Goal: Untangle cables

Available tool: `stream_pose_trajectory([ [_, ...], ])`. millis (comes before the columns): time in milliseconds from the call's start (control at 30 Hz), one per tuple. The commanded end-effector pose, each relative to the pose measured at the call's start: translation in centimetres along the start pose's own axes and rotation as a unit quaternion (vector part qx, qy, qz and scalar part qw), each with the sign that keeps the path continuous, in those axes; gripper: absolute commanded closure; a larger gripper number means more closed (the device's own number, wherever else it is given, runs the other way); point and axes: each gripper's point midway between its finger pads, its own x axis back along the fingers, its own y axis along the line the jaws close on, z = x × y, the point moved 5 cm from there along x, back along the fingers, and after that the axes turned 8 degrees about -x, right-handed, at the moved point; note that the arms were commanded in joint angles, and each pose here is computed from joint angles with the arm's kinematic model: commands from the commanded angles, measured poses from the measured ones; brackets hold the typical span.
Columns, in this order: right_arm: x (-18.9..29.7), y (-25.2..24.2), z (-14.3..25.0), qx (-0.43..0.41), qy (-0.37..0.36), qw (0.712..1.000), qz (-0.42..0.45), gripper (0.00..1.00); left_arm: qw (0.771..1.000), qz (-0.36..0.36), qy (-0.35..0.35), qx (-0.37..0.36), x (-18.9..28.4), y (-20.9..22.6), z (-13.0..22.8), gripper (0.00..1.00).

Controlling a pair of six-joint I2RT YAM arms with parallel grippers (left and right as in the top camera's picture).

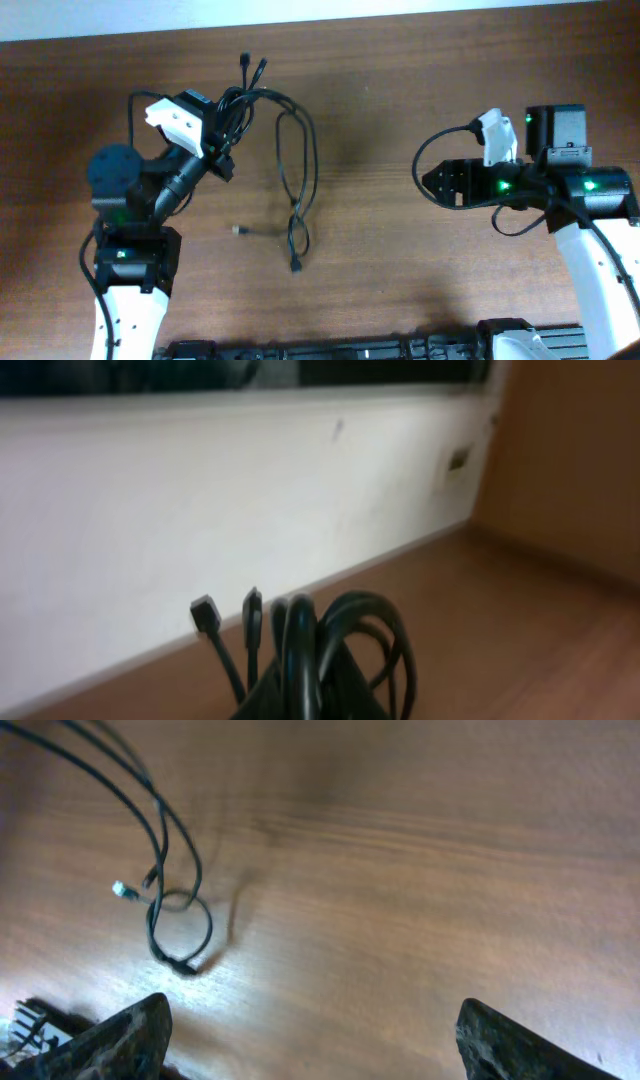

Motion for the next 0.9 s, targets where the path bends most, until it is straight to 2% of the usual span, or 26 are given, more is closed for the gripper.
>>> stream_pose_trajectory([
  [0, -0.8, 1.4, 0.2, 0.032, 0.007, 0.999, -0.022, 0.1, 0.994, 0.056, -0.091, 0.002, 0.6, -1.2, -4.3, 1.0],
  [133, -2.2, 2.3, 0.0, 0.038, 0.026, 0.998, -0.045, 0.1, 0.983, 0.067, -0.173, -0.01, 1.6, -1.5, -7.9, 1.0],
  [367, -6.1, 3.0, -1.6, 0.038, 0.056, 0.992, -0.109, 0.1, 0.961, 0.072, -0.264, -0.046, 3.4, -2.2, -11.5, 1.0],
  [500, -9.6, 5.9, -2.7, 0.109, 0.045, 0.982, -0.15, 0.1, 0.948, 0.082, -0.304, -0.049, 4.5, -2.7, -13.0, 1.0],
  [767, -13.1, 11.8, 1.1, 0.193, 0.101, 0.956, -0.195, 0.1, 0.935, 0.061, -0.344, -0.063, 5.5, -2.6, -14.2, 1.0],
  [867, -13.6, 12.3, 1.8, 0.206, 0.112, 0.951, -0.199, 0.1, 0.934, 0.044, -0.351, -0.057, 5.6, -2.1, -14.4, 1.0],
])
